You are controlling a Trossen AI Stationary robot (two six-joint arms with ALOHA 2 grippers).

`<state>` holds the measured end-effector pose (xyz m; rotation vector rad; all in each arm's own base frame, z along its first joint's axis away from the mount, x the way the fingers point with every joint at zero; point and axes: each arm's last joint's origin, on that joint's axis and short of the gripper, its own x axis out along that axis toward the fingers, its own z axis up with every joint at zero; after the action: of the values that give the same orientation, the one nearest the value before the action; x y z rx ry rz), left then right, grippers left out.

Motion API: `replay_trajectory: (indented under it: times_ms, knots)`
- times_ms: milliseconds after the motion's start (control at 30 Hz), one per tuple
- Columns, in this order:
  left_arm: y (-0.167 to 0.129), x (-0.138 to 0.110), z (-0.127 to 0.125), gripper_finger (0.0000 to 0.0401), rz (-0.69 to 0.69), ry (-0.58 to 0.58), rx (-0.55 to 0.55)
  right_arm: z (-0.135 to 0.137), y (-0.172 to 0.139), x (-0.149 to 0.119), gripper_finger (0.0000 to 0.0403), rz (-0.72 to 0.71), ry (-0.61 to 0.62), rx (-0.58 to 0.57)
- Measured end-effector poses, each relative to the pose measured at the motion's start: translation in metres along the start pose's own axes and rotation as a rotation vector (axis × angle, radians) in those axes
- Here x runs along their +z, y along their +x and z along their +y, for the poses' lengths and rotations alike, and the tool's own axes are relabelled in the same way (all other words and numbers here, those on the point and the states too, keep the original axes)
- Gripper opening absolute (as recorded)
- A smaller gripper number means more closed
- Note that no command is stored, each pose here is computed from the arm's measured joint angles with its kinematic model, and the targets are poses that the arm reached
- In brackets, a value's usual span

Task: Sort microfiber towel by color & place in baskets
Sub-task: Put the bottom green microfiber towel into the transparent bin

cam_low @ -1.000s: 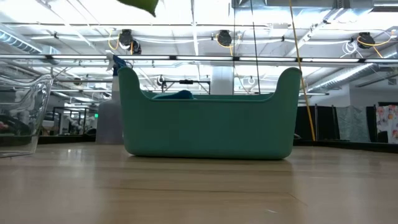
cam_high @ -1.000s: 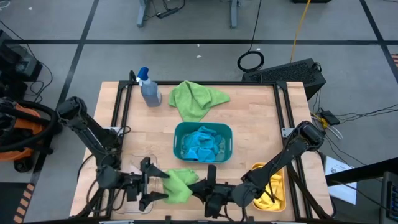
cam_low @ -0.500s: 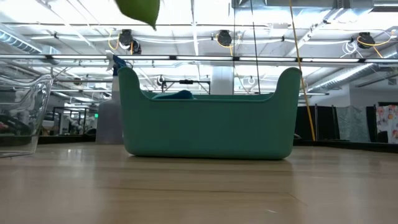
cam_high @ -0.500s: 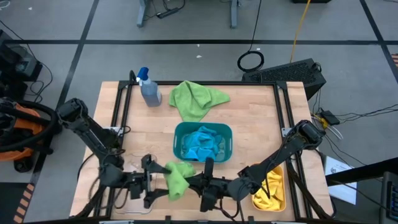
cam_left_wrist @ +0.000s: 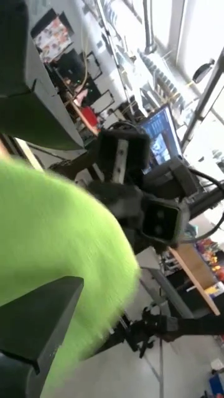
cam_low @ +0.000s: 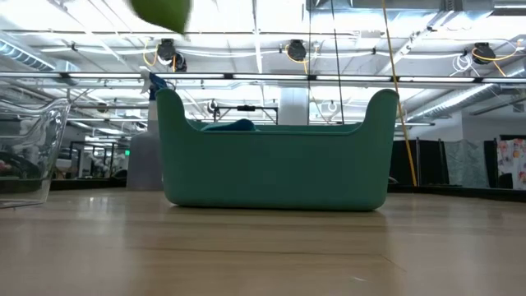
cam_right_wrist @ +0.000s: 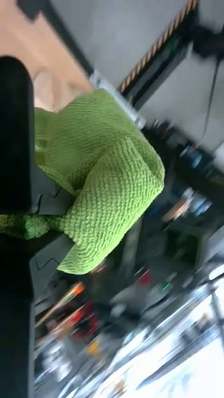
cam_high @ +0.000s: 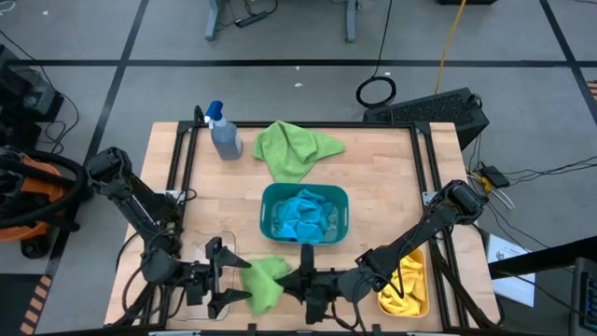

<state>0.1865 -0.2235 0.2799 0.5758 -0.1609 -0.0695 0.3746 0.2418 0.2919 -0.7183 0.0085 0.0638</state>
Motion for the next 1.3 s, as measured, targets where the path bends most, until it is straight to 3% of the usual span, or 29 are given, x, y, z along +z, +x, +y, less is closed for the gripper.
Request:
replay_trajectory:
  times_ms: [133,300,633,767,933,1067,1300]
  knots:
    - [0.002,-0.004,-0.002,0.0354,0.020,0.002,-0.023,0.002,0.000,0.002,0.0006,-0.050,-0.020,0.058]
    - [0.004,-0.011,-0.006,0.0354,0.020,-0.020,-0.131,0.002,0.000,0.002,0.0006,-0.053,-0.021,0.061]
    - [0.016,-0.027,-0.001,0.0344,0.087,-0.010,-0.162,0.001,0.001,0.001,0.0006,-0.051,-0.020,0.059]
    - [0.015,-0.027,-0.004,0.0280,0.053,0.005,-0.240,0.001,0.001,-0.001,0.0006,-0.042,-0.009,0.063]
    - [0.016,-0.022,-0.003,0.0137,0.045,0.018,-0.232,0.002,0.001,-0.002,0.0010,-0.030,0.021,0.073]
    - [0.016,-0.020,-0.003,0.0025,0.039,0.038,-0.231,-0.001,0.002,-0.003,0.0030,-0.014,0.118,0.052]
    - [0.007,-0.014,-0.001,0.0025,0.093,0.049,-0.132,-0.006,0.002,-0.011,0.0127,0.160,0.269,-0.182]
